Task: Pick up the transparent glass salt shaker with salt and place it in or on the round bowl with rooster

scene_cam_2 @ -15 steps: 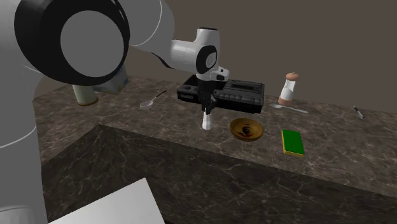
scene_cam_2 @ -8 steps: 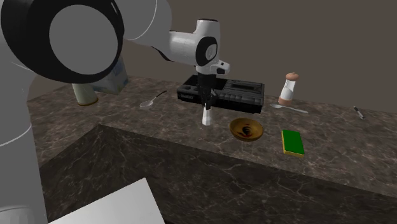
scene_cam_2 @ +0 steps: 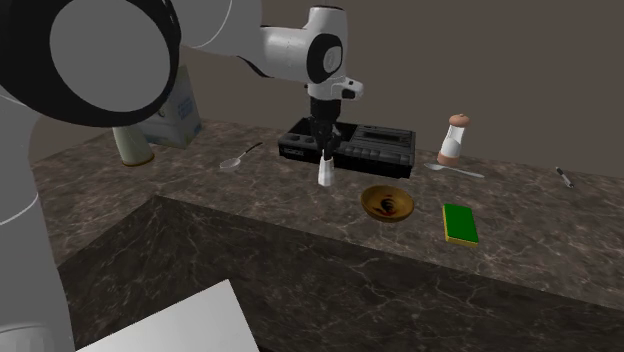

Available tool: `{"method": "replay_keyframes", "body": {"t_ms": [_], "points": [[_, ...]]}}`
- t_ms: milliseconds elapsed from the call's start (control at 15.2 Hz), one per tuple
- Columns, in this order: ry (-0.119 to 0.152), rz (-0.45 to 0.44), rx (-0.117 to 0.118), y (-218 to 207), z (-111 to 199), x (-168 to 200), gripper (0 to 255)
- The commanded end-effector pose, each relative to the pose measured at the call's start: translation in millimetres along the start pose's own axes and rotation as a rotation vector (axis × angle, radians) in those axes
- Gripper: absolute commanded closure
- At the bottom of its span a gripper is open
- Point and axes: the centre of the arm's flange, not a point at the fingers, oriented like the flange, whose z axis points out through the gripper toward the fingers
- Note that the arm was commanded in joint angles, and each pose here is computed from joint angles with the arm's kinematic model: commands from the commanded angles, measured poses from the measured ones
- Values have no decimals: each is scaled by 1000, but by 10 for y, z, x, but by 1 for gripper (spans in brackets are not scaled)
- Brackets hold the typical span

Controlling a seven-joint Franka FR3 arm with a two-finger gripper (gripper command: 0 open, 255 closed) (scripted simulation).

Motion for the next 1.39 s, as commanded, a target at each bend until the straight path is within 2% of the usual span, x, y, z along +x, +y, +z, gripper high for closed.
{"method": "replay_keyframes", "body": {"t_ms": [0, 594, 1320], "points": [[0, 0, 0, -7, -117, 8, 255], [0, 0, 0, -25, -543, 21, 255], [0, 0, 0, 1008, -957, 954, 255]]}}
